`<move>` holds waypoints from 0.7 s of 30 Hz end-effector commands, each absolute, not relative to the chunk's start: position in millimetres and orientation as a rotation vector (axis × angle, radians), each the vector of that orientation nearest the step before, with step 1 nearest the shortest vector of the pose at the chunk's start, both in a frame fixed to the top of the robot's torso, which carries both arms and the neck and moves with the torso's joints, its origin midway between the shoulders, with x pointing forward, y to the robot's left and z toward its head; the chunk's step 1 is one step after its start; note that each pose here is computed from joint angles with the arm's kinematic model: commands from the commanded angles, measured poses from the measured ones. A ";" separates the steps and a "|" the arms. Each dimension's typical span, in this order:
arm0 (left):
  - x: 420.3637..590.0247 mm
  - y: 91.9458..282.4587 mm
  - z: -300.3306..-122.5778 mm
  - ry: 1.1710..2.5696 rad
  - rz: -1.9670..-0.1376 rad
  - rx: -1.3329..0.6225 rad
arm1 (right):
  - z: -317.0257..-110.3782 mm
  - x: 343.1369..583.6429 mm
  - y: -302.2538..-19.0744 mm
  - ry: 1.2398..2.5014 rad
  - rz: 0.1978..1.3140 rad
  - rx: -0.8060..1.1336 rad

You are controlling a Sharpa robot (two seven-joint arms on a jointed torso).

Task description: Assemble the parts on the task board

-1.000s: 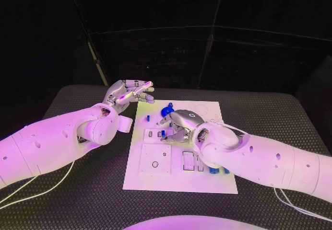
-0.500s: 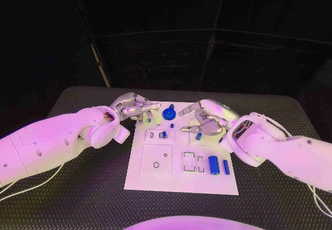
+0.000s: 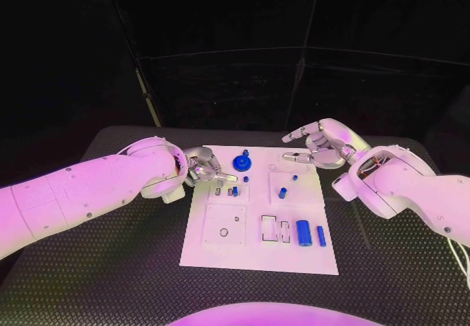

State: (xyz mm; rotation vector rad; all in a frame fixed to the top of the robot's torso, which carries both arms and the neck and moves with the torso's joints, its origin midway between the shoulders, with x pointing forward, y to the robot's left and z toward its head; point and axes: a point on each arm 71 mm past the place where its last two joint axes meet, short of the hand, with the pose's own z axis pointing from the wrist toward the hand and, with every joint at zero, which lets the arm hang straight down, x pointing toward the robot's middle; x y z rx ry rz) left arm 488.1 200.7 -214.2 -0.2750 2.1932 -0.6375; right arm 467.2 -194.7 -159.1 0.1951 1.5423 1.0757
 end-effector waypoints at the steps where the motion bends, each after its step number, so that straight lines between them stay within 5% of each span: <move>1: 492.9 197.6 -218.2 2.243 -0.416 -0.130 | -157.4 471.4 -197.5 1.520 1.088 0.259; 21: 510.8 163.2 -218.2 2.251 -0.370 -0.057 | -162.5 481.3 -198.2 1.536 1.047 0.298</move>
